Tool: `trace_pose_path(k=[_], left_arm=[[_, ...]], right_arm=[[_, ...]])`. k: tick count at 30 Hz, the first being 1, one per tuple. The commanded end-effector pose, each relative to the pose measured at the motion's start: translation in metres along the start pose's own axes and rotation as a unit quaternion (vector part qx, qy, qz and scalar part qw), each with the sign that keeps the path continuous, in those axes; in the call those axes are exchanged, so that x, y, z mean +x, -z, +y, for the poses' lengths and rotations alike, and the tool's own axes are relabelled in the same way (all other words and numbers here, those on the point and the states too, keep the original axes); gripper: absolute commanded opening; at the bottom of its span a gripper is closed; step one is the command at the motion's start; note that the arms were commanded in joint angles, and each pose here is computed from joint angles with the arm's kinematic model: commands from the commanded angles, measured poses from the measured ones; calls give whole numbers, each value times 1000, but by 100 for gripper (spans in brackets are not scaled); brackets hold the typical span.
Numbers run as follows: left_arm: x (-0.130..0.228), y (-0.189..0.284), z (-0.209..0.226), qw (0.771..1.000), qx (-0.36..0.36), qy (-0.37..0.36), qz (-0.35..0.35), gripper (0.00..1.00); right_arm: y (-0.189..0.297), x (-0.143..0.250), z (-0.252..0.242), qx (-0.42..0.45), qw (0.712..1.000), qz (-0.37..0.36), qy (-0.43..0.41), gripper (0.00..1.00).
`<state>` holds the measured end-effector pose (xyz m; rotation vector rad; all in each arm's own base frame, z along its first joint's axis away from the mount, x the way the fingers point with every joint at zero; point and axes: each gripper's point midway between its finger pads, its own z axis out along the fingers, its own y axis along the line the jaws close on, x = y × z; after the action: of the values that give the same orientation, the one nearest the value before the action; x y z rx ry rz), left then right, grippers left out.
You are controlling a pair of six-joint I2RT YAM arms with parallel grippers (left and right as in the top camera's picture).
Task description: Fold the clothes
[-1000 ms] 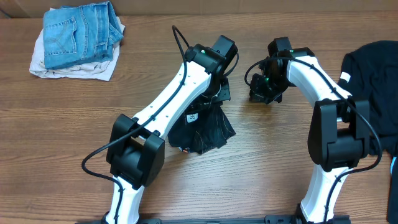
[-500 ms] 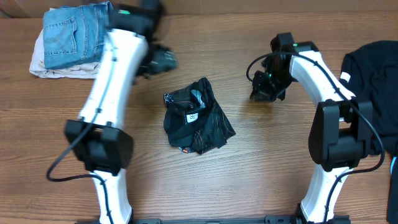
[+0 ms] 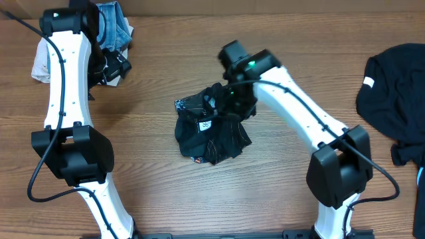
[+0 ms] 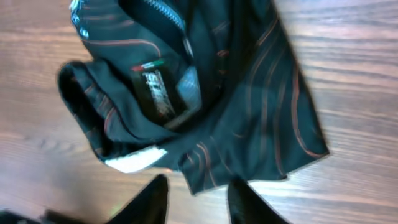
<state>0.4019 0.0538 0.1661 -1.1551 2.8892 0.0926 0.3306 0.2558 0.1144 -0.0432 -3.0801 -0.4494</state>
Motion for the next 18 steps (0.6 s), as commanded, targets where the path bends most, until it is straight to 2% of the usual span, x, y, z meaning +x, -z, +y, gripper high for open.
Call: trace_pose_path(k=[1, 5, 7, 8, 9, 14, 18], left_arm=[[5, -8, 3, 1000, -13, -2, 6, 100], [8, -18, 4, 1000, -20, -4, 15, 100], [10, -21, 5, 1000, -24, -5, 20, 100], [11, -22, 5, 999, -25, -5, 22, 100], [11, -23, 6, 999, -26, -5, 22, 100], [11, -23, 6, 999, -26, -5, 23, 100], [11, -23, 5, 999, -26, -5, 22, 100]], right_arm=[[8, -10, 10, 4, 997, -44, -57, 28], [5, -11, 27, -13, 996, -57, -72, 28], [0, -11, 34, -19, 995, -60, -78, 33], [-3, -11, 38, -20, 995, -59, -80, 49], [-5, -10, 39, -19, 995, -58, -81, 56], [-16, -4, 35, -5, 995, -40, -94, 56], [-27, 0, 31, 6, 992, -23, -122, 52]])
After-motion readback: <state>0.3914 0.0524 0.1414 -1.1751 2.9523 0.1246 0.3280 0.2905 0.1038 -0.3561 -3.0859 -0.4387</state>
